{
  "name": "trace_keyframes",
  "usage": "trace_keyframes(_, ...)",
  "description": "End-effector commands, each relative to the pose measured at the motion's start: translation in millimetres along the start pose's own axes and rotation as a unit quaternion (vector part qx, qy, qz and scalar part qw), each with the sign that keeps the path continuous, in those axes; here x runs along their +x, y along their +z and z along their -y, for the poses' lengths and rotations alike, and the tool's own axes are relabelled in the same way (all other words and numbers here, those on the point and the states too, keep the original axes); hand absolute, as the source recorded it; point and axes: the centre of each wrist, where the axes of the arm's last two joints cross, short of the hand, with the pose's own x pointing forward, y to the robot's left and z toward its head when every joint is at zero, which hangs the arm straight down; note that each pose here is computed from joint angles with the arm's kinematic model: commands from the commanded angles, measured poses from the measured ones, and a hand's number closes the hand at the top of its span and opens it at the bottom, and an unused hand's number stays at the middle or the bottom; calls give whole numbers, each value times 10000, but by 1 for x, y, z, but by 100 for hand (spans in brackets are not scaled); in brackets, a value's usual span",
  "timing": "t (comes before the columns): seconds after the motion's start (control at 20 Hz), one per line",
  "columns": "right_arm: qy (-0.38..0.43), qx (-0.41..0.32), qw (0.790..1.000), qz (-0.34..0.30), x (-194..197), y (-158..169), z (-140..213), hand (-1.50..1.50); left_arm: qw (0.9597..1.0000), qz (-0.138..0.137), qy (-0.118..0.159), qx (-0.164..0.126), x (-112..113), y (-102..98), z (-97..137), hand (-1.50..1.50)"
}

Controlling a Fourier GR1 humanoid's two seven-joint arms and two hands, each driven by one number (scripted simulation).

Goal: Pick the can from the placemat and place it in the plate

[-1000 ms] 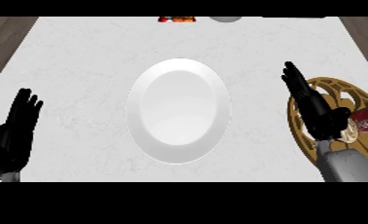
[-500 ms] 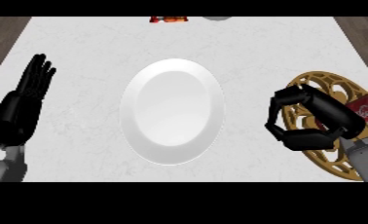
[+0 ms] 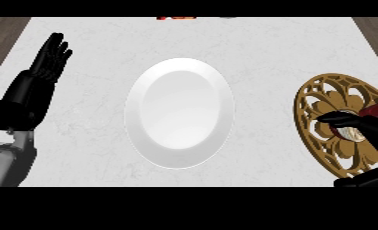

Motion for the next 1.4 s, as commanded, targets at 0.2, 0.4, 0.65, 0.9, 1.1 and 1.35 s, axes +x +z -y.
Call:
trace_keyframes(0.2, 817, -133, 9956, 430, 66, 23, 102, -150, 9999, -42, -26, -155, 17, -13, 14, 0)
trace_keyframes(0.4, 2132, 367, 9739, -686, 119, 8, 128, -150, 9999, -2, -93, -47, 10, -10, 5, 0)
trace_keyframes(0.65, 3221, 1090, 9206, -1921, 155, 0, 145, -150, 9999, 37, -48, -162, 10, -8, 10, 0)
trace_keyframes(0.9, 3653, 2115, 8619, -2809, 164, -13, 134, -150, 9998, 116, -52, -178, 19, -15, 19, 0)
trace_keyframes(1.1, 3727, 2238, 8465, -3073, 140, -6, 128, -150, 9999, 69, -57, -138, 20, -25, 25, 0)
trace_keyframes(1.35, 3989, 2216, 8291, -3230, 112, -17, 112, -150, 9996, 62, -19, -275, 14, -22, 16, 0)
